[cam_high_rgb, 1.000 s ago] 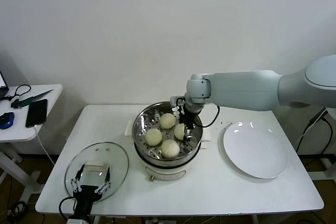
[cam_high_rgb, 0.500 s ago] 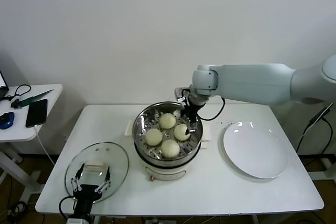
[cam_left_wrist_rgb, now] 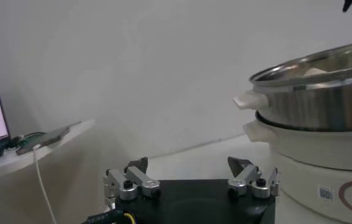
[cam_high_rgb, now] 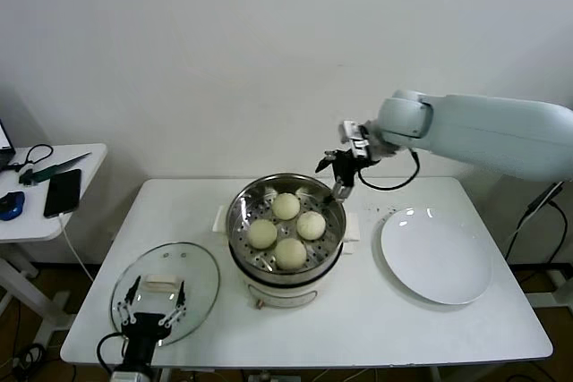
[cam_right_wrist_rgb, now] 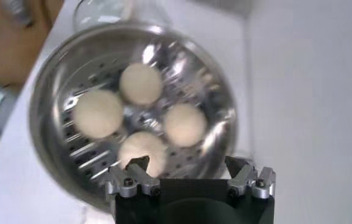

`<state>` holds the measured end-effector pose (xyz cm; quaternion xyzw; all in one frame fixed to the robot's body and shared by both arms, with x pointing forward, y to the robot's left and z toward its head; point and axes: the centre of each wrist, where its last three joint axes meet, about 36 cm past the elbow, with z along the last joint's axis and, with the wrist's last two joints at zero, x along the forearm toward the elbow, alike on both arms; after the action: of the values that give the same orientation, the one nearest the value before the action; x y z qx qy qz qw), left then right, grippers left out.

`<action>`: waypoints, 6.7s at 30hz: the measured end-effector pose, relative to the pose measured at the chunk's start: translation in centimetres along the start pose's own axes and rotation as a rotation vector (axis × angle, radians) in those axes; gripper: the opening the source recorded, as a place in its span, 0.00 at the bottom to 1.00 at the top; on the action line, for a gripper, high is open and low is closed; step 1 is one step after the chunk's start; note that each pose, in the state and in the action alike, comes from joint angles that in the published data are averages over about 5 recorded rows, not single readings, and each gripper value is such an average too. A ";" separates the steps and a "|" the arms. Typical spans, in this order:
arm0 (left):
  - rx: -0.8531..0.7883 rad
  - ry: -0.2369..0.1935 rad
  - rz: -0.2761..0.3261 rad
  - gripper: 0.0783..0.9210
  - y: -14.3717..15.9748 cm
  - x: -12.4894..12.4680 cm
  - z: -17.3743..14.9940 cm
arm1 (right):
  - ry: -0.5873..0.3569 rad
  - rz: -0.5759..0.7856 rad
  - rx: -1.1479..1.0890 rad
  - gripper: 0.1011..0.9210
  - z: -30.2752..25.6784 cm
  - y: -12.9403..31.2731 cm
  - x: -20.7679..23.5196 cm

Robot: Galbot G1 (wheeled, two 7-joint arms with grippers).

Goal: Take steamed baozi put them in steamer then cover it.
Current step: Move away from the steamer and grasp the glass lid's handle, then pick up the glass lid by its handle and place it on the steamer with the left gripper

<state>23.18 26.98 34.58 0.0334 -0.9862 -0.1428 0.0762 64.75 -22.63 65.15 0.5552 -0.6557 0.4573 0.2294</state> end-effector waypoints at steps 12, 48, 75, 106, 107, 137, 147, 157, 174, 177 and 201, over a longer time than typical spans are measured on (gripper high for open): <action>-0.024 -0.022 -0.009 0.88 0.6 -0.6 -1.1 | -0.411 0.394 -0.217 0.88 10.3 7.3 -0.6; -1.219 0.028 0.016 0.88 1.6 -2.2 1.1 | -0.537 0.907 -0.843 0.88 25.1 30.6 -5.0; -1.369 -0.001 -0.034 0.88 2.2 -9.0 7.8 | -0.455 0.944 -0.929 0.88 28.1 36.1 -6.2; -1.337 -0.044 -0.037 0.13 2.6 -10.3 9.4 | -0.446 0.932 -0.912 0.88 28.5 36.7 -7.0; -1.334 -0.046 -0.040 0.11 2.6 -10.2 9.2 | -0.446 0.932 -0.911 0.88 28.5 36.6 -7.0; -1.326 -0.069 -0.371 0.08 1.6 -5.9 -7.6 | -0.400 0.902 -0.832 0.88 29.0 34.0 -7.3; -1.288 -0.069 -0.297 0.08 -3.5 -7.8 -12.7 | -0.382 0.908 -0.819 0.88 29.5 33.0 -7.7; -1.263 -0.087 -0.226 0.08 -9.7 -9.8 -16.4 | -0.367 0.916 -0.812 0.88 30.1 32.8 -7.5; -1.229 -0.167 -0.116 0.08 -20.1 -12.3 -18.7 | -0.345 0.918 -0.802 0.88 31.1 33.6 -7.2; -1.232 -0.165 -0.097 0.08 -21.2 -12.5 -18.5 | -0.343 0.917 -0.800 0.88 31.1 33.7 -7.2; -1.269 -0.134 -0.051 0.08 -23.3 -13.4 -16.8 | -0.336 0.906 -0.784 0.88 31.2 33.7 -7.5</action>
<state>40.14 1.16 41.96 -0.0038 -0.7115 -0.7025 0.0157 41.68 -46.58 32.56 0.1606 -0.9725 0.1407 0.0928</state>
